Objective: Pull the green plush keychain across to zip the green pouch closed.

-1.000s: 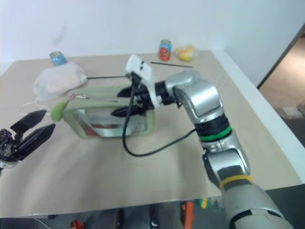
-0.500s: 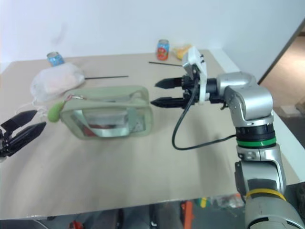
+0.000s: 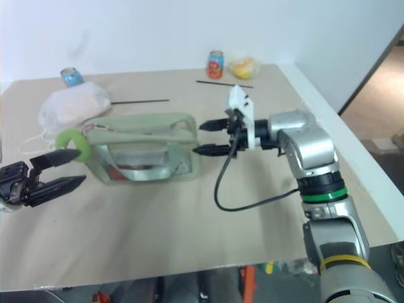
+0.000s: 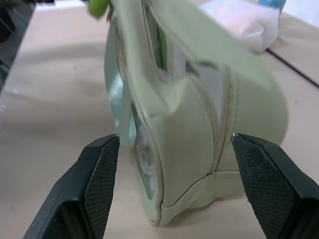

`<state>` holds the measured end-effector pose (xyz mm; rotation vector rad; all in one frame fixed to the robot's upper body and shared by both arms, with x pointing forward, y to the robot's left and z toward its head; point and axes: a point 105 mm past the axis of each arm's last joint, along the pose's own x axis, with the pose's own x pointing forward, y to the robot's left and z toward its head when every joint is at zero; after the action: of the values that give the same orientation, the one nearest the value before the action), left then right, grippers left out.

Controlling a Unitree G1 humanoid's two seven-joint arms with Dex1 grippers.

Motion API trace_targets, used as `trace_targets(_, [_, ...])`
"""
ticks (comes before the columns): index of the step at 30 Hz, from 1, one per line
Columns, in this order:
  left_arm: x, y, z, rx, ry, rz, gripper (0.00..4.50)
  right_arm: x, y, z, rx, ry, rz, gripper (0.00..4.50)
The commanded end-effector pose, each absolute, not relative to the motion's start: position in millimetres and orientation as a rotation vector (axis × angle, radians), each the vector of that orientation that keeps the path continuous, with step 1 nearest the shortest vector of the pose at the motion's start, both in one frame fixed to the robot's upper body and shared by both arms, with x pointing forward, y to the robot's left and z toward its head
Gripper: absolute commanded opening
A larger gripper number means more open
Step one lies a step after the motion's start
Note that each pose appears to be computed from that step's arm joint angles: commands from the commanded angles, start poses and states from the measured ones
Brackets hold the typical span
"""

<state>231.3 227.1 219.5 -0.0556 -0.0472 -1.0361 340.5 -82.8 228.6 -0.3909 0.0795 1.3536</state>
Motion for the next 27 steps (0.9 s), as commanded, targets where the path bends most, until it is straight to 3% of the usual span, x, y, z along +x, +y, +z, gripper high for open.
trace_targets(1, [228,224,228,-0.021,-0.076,-1.044,4.50,338,-76,229,-0.427,0.040,1.367,3.69])
trace_targets(2, [228,225,228,-0.020,-0.080,-1.033,4.50,337,-74,227,-0.425,0.039,1.374,3.69])
trace_targets(3, [227,227,229,-0.020,-0.085,-1.022,4.50,336,-73,226,-0.423,0.037,1.383,3.17])
trace_targets(12, [227,256,237,-0.088,-0.162,-0.877,4.50,328,-70,221,-0.423,0.029,1.434,0.13])
trace_targets(18, [228,278,220,-0.139,-0.128,-0.783,4.50,327,-71,212,-0.445,0.074,1.444,0.04])
trace_targets(27, [244,259,198,-0.118,-0.043,-0.822,4.50,323,-71,212,-0.453,0.075,1.456,0.04])
